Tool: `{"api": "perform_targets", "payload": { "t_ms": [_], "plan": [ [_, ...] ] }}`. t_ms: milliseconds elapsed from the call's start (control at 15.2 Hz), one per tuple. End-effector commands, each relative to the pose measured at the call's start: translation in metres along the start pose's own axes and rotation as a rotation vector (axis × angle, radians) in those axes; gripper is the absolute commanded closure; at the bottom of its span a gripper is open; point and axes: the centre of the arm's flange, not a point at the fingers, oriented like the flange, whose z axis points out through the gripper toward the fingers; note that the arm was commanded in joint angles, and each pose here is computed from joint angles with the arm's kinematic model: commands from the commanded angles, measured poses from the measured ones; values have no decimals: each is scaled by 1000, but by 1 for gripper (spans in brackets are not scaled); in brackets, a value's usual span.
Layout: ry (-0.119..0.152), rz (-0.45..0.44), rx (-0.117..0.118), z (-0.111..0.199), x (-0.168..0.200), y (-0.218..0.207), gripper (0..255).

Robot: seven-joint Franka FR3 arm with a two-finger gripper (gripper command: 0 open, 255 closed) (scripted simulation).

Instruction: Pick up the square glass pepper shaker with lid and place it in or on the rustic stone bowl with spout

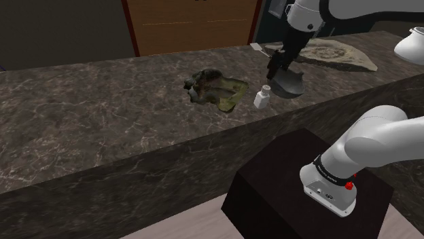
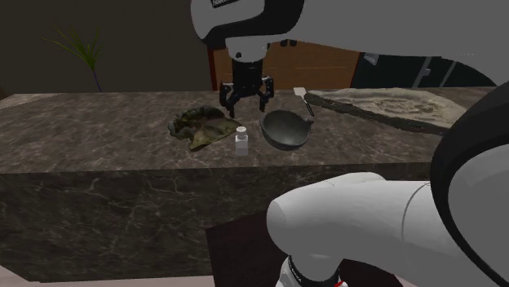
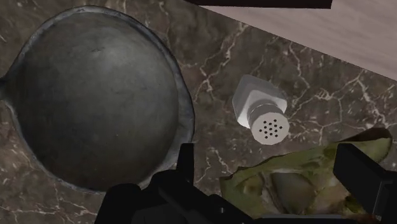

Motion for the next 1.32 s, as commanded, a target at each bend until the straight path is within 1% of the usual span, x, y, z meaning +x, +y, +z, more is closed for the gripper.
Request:
{"api": "perform_targets", "payload": {
  "t_ms": [0,132,198,660,1188,1254],
  "plan": [
    [2,34,-15,26,10,-11,0],
    [2,67,-30,50,18,-21,0],
    [2,70,-31,52,18,-22,0],
    [2,70,-31,92,18,-21,0],
    [2,70,-31,91,18,-21,0],
    [2,70,-31,92,18,-20,255]
  ]
}}
